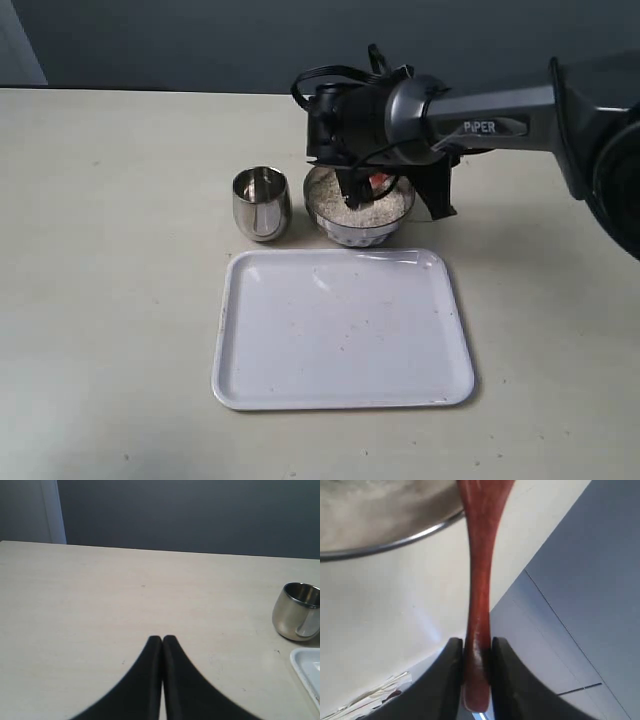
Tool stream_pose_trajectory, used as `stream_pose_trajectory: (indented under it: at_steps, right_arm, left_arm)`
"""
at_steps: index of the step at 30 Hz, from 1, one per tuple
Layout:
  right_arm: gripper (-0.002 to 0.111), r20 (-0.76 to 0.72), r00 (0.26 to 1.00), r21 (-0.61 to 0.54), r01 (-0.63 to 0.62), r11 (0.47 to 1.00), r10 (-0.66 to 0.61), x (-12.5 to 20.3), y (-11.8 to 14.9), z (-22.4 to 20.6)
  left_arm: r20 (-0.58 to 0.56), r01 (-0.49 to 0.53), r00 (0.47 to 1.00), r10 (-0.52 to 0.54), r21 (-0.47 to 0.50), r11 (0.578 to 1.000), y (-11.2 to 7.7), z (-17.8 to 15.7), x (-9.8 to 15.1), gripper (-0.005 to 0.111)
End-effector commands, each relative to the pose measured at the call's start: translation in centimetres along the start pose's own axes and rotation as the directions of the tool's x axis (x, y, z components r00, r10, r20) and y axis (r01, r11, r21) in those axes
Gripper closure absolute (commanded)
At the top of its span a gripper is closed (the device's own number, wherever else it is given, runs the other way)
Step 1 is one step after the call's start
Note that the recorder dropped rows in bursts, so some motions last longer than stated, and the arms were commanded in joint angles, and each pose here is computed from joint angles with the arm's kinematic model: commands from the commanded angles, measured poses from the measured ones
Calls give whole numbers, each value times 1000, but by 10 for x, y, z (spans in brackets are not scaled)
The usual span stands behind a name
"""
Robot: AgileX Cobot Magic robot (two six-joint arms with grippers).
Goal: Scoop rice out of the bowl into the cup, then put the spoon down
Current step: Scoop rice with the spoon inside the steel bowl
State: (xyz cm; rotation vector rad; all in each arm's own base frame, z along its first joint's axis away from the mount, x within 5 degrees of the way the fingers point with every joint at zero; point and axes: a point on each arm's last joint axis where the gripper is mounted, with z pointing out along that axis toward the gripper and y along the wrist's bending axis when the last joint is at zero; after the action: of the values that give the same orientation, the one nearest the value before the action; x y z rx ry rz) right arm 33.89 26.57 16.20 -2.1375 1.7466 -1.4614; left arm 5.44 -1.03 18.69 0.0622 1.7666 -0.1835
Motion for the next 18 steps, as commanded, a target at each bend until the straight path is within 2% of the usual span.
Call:
stream_pose_trajectory:
  at_steps: [1,9,18]
  right_arm:
    - [109,3,1000,-27,20,999,-20,-2,3,2]
    - [109,32,997,-42,74,996,-73,-12,9,-7]
    - [109,82,994,-134,86,987,-76,-16,18,-7]
  left_arm:
    - [21,-4,1000,3,9,1000,-1,-1,-3,106]
    - [21,-5,1000,5,9,1000,0,-1,-3,106]
    - [21,-5,1000,5,9,1000,0,-1,-3,106]
